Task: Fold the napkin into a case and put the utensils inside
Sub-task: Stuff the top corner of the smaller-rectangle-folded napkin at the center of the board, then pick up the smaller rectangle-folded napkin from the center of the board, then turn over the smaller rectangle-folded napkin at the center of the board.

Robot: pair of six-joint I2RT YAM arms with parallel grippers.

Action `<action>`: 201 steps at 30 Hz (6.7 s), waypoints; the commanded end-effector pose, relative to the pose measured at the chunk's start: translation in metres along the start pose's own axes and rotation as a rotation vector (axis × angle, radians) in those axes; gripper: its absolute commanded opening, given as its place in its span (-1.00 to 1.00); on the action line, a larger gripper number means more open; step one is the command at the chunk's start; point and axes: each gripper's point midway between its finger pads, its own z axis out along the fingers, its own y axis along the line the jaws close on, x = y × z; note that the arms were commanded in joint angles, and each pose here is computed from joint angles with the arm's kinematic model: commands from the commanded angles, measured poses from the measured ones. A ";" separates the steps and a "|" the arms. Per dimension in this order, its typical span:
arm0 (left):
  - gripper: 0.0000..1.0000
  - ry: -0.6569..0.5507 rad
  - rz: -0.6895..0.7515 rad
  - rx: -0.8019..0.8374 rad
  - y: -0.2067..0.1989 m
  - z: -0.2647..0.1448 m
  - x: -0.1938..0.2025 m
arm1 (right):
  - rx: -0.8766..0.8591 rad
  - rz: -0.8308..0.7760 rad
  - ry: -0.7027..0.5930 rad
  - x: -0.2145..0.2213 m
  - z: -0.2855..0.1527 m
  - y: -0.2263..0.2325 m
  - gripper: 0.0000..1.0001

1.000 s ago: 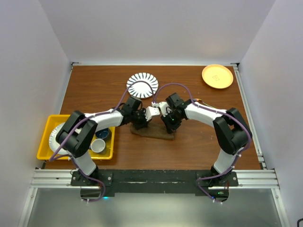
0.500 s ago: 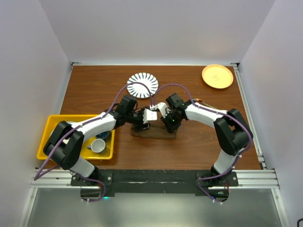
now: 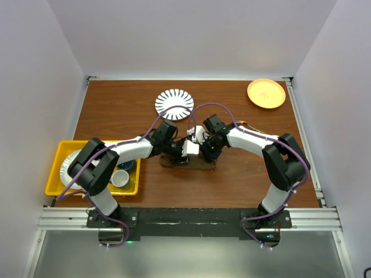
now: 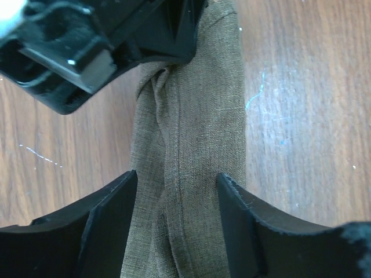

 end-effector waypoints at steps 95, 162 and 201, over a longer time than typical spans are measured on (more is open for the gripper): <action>-1.00 0.125 0.202 -0.099 0.017 0.010 0.018 | -0.323 0.110 -0.056 -0.075 0.011 0.004 0.05; 0.75 -0.095 -0.541 -0.657 0.143 -0.190 -0.002 | 0.909 -0.585 -0.559 -0.127 -0.079 -0.047 -1.00; 0.43 -0.070 -0.567 -0.451 0.054 -0.174 0.013 | 0.495 -0.963 -0.340 -0.037 0.002 0.094 0.21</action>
